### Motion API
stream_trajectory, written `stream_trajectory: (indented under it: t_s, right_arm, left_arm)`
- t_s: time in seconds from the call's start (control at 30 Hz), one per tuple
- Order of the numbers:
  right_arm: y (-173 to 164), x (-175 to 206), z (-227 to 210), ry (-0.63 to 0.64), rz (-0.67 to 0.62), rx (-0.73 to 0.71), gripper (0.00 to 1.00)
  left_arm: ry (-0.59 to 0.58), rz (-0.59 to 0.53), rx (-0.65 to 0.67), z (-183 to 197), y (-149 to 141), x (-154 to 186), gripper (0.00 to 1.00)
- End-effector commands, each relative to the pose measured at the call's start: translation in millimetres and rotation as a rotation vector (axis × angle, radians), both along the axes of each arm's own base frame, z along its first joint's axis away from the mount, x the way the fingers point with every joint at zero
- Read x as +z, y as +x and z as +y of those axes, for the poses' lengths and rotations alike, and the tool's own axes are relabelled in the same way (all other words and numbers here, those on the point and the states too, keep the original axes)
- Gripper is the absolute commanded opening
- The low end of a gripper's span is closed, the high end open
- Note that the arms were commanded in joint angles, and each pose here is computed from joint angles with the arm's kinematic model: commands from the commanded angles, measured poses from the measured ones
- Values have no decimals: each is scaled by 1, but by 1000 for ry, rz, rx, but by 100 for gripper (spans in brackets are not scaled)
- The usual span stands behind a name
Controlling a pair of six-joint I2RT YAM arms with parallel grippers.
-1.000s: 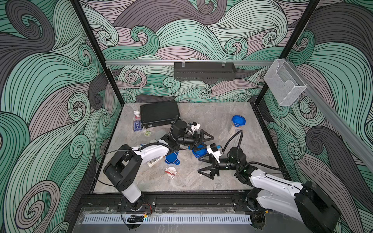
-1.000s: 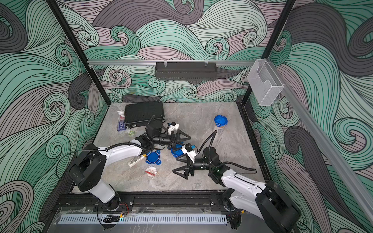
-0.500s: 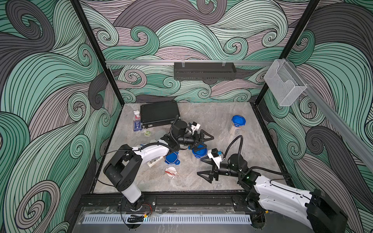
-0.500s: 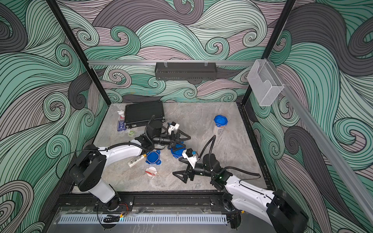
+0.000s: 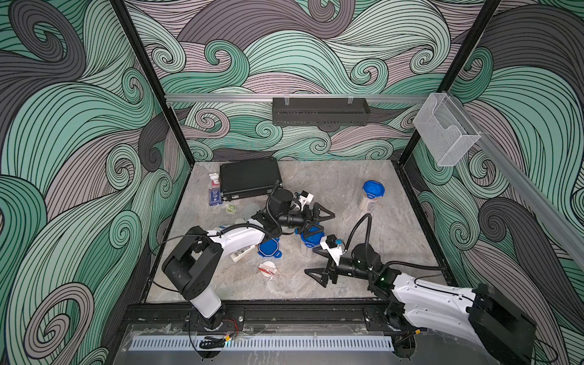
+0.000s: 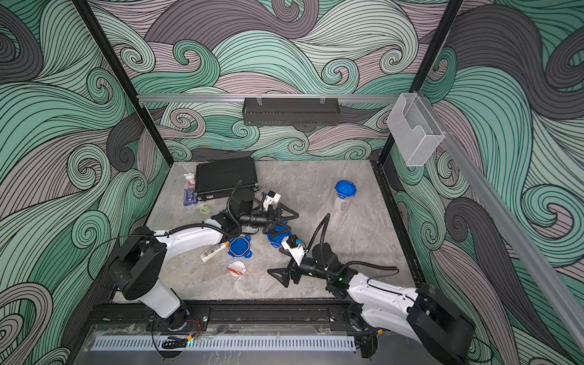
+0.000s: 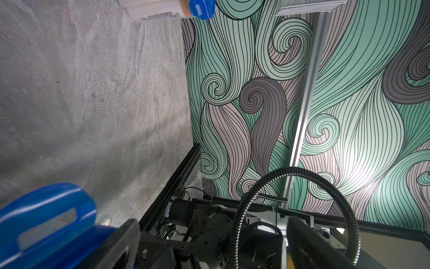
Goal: Take out toiletry kits
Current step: Unfasten the latch on the container.
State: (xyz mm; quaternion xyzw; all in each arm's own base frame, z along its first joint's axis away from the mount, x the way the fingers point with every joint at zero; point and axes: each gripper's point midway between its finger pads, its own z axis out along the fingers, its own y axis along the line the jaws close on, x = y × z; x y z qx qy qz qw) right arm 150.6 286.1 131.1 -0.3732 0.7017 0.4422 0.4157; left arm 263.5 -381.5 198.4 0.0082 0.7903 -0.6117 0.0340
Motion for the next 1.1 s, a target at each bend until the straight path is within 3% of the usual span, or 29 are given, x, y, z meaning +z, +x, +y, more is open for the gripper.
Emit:
stream_trajectory:
  t_s: [0.0, 0.43, 0.73, 1.07]
  right_arm:
    - [8, 21, 7, 46, -76, -15, 99]
    - [10, 32, 17, 83, -111, 18, 99]
    - [3, 46, 13, 117, -231, 51, 99]
    - [-18, 50, 19, 159, -253, 184, 99]
  left_arm:
    - [278, 270, 33, 22, -27, -109, 99]
    - [277, 270, 28, 21, -30, -110, 99]
    - [277, 272, 21, 20, -32, -111, 99]
    - [272, 268, 10, 20, -34, -109, 99]
